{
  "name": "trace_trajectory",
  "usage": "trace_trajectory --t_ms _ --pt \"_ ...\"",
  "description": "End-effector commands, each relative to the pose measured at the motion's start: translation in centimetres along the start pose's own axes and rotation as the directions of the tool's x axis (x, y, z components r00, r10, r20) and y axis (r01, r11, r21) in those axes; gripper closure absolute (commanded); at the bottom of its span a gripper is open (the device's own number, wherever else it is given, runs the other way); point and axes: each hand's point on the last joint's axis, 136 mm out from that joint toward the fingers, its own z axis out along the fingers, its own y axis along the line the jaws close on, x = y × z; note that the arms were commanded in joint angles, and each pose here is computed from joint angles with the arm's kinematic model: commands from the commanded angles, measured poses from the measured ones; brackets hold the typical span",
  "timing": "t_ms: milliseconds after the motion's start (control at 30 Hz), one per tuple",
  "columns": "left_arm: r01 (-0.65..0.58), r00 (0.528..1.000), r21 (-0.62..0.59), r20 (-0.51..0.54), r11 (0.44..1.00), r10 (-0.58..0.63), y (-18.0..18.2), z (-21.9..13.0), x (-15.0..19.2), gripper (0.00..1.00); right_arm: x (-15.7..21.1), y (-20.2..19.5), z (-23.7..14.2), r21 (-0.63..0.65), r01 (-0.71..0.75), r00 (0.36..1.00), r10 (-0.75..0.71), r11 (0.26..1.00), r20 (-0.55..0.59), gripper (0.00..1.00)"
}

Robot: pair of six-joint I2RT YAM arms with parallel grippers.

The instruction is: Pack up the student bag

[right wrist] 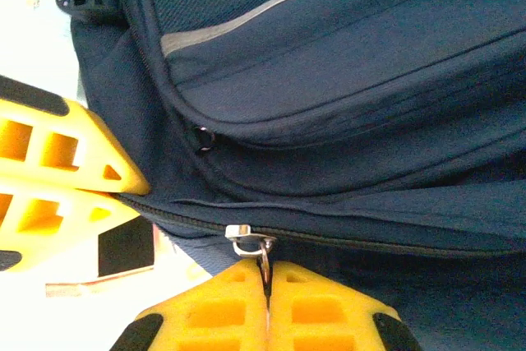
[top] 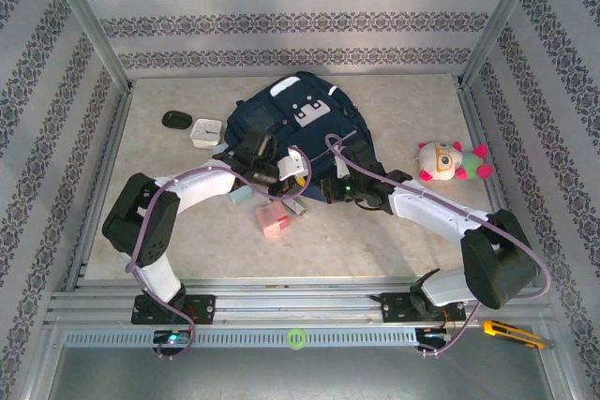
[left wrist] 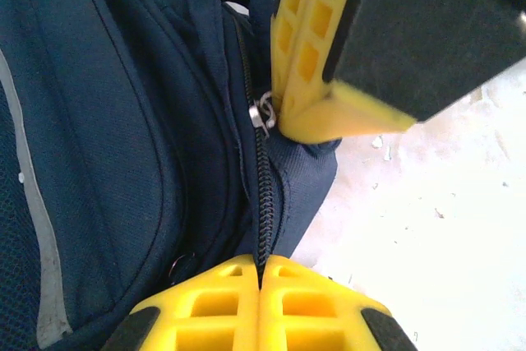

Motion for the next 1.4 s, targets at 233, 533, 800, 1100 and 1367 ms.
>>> trace_trajectory --t_ms 233,533,800,1100,1367 --pt "-0.056 0.996 -0.044 -0.066 0.997 0.053 0.5 -2.5 0.6 1.00 -1.6 -7.0 -1.8 0.181 -0.109 0.994 0.103 0.977 0.045 1.00" --pt "-0.010 0.998 -0.029 -0.062 1.000 0.008 0.0 -2.0 -0.8 0.58 -0.2 -1.7 0.0 -0.046 -0.001 0.999 -0.001 0.999 -0.046 1.00" --pt "-0.074 0.997 -0.090 0.018 0.993 0.076 1.0 1.7 -4.3 0.27 0.2 -1.7 0.0 -0.076 -0.015 0.998 0.010 0.997 -0.057 1.00" --pt "-0.049 0.995 -0.138 -0.093 0.989 0.036 2.9 5.3 -0.7 0.55 0.6 -3.3 -0.3 -0.071 -0.059 0.997 0.055 0.996 -0.053 1.00" --pt "-0.006 0.999 -0.024 0.052 1.000 0.008 0.0 5.0 -2.2 1.00 0.6 -5.1 0.6 0.005 -0.057 0.997 0.058 0.998 -0.050 1.00"
